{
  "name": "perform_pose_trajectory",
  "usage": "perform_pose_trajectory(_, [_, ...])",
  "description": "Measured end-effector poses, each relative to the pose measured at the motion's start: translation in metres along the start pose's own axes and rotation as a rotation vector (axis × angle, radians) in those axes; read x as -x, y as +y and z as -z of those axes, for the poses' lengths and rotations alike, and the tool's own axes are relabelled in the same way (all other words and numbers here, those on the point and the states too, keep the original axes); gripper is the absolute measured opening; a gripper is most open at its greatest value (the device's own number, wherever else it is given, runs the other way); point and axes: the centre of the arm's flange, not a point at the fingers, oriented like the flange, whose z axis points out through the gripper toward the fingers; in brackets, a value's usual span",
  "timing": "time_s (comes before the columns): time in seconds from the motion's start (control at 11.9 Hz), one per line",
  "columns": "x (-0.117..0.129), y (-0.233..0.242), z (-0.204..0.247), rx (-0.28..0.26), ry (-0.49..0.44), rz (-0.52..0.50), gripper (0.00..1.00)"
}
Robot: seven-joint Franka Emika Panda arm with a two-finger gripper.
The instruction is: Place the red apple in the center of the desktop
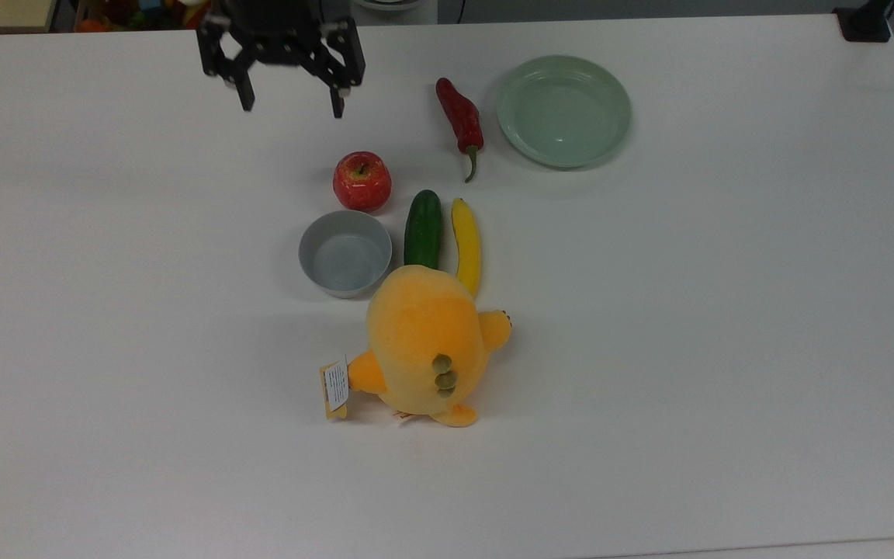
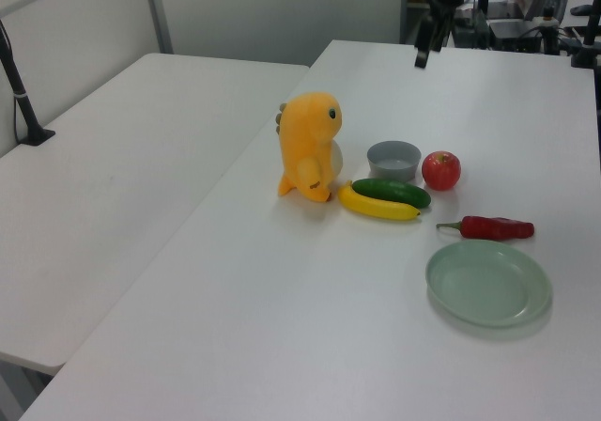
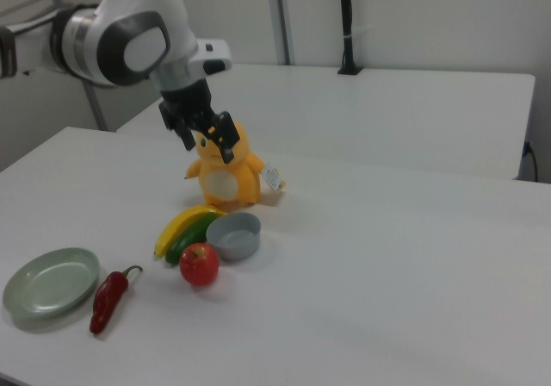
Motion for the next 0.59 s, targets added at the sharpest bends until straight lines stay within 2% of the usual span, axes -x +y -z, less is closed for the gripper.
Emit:
perform_pose_trajectory(0.17, [-0.002, -0.013, 0.008, -0.027, 0.011, -0.190, 1.00])
perform_pose_trajectory(0.25, [-0.002, -0.024, 0.003, -0.028, 0.002, -0.208, 1.00])
perform_pose_trajectory(0.42, [-0.003, -0.035, -0.004, -0.022, -0.008, -0.158, 1.00])
perform_pose_trajectory(0.59, [-0.002, -0.033, -0.005, -0.020, -0.017, -0.065, 1.00])
